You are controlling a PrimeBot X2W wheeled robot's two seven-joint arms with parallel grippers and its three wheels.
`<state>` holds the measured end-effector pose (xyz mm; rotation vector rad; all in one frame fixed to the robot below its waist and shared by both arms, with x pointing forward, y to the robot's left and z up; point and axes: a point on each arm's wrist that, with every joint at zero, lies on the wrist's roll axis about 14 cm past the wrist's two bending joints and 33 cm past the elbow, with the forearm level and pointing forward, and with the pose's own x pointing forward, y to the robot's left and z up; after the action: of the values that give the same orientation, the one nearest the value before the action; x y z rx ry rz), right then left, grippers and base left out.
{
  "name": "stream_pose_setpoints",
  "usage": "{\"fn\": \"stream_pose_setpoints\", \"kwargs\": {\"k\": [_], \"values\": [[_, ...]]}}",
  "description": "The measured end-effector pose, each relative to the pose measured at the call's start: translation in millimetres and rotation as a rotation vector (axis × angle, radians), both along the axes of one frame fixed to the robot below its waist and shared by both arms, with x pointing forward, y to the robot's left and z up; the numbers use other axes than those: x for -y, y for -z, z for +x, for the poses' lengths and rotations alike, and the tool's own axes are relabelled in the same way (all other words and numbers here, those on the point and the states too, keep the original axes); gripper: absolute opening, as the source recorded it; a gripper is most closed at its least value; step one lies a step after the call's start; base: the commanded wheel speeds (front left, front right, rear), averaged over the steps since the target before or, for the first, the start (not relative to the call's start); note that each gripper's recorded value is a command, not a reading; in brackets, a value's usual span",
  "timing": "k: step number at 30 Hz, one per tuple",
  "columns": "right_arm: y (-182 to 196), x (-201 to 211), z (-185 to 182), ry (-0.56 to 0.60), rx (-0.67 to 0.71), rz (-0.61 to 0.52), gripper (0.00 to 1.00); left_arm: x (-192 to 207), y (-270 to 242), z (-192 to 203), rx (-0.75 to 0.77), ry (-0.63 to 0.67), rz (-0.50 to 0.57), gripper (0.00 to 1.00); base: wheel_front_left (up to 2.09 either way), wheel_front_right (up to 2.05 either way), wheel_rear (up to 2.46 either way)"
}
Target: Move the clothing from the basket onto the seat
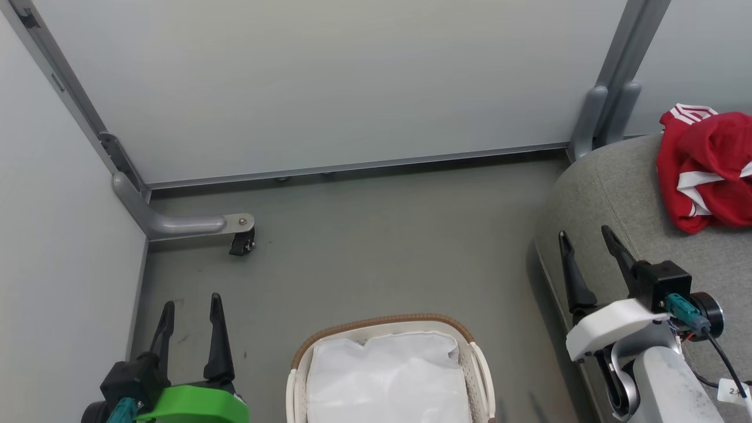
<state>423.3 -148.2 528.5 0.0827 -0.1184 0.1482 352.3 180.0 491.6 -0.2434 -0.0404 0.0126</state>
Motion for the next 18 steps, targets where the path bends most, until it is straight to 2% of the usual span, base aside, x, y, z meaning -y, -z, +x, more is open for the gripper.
{"fn": "stream_pose_setpoints", "kwargs": {"k": [7, 18], "values": [[16, -2, -22, -0.008, -0.038, 0.01, 1.0, -1, 10, -13, -0.033, -0.019, -0.016, 1.0, 0.0, 0.0, 0.0], [26, -3, -29, -0.013, -0.064, 0.011, 1.0, 0, 19, -16, -0.061, -0.017, -0.015, 1.0, 0.0, 0.0, 0.0]]}}
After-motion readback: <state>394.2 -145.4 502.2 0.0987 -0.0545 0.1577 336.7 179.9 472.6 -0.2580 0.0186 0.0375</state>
